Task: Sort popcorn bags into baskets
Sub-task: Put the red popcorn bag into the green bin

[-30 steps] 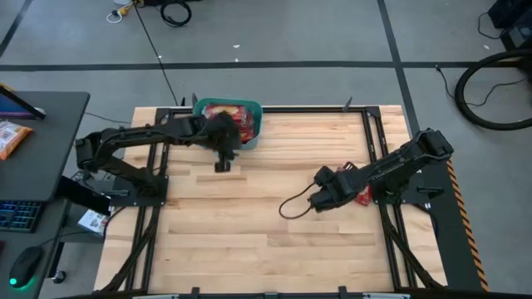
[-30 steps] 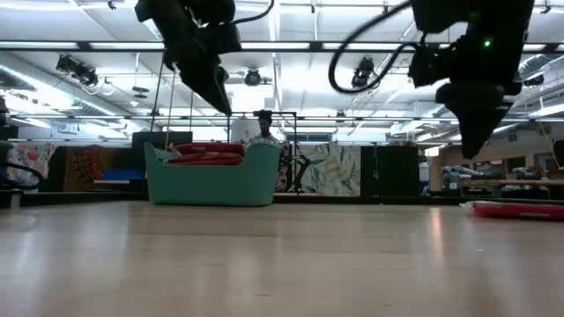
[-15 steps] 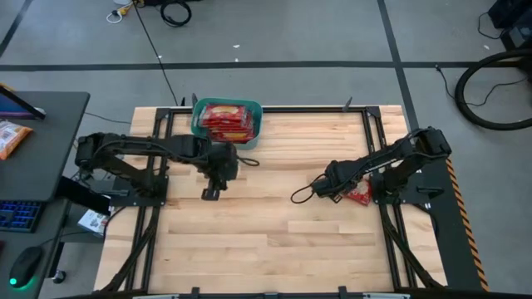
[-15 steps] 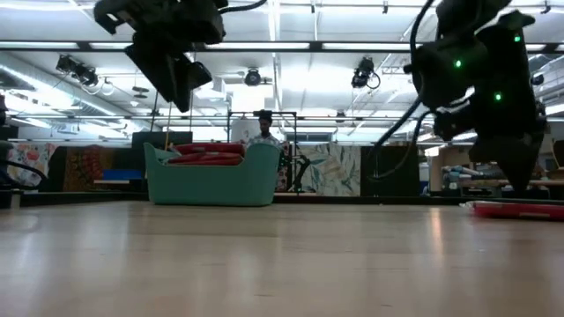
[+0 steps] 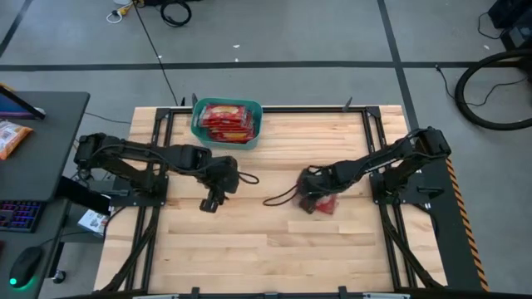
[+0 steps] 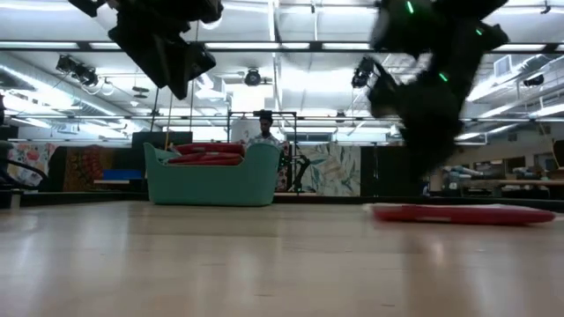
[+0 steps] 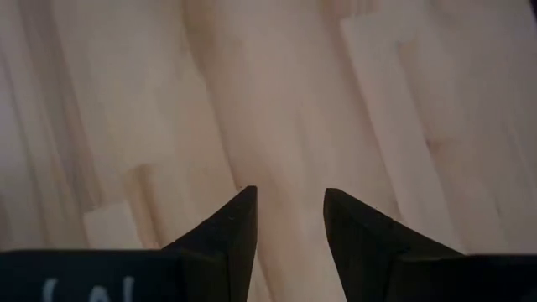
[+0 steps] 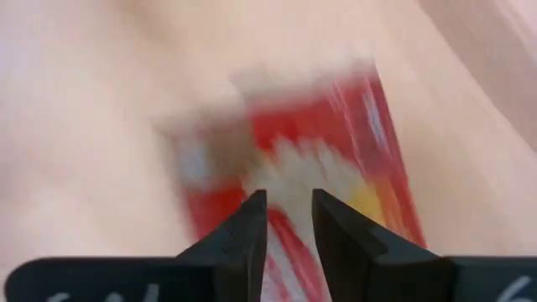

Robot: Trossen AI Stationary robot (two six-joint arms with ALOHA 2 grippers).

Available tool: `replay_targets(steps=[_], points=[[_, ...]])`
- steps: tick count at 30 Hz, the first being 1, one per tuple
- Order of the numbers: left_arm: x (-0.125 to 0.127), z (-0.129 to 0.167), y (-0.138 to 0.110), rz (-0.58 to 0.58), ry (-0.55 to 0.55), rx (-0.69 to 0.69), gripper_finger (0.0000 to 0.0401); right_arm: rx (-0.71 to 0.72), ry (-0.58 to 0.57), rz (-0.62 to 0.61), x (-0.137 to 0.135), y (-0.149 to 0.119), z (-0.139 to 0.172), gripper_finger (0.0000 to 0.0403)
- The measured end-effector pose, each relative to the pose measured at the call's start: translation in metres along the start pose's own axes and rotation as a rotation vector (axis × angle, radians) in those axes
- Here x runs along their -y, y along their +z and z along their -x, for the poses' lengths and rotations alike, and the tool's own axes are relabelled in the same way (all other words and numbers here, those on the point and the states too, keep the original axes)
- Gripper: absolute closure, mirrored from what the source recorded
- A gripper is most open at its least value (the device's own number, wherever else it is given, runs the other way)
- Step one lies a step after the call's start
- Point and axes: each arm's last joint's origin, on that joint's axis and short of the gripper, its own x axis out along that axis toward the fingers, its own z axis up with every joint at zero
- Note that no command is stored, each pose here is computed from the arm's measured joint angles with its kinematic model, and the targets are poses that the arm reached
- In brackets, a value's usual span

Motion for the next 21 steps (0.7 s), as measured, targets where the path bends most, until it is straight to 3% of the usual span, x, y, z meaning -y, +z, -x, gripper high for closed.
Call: replay_targets(steps=[3,6,11,21], points=[[0.007,-0.003,0.006,-0.032,-0.008,0.034,0.0257,0.164,0.148,0.068,-0.021,0.018,0.01,0.0305],[0.016,-0.01,0.012,-0.068,-0.009,0.06,0.0257,0.206,0.151,0.1,-0.031,0.025,0.021,0.0308],[0.031,-0.026,0.018,-0.125,0.03,0.037,0.0257,0.061,0.024,0.129,-0.027,0.011,0.026,0.0311],[0.041,-0.063,0.032,-0.207,0.208,0.049,0.0252,-0.188,-0.259,-0.011,-0.006,-0.027,0.026,0.0311]])
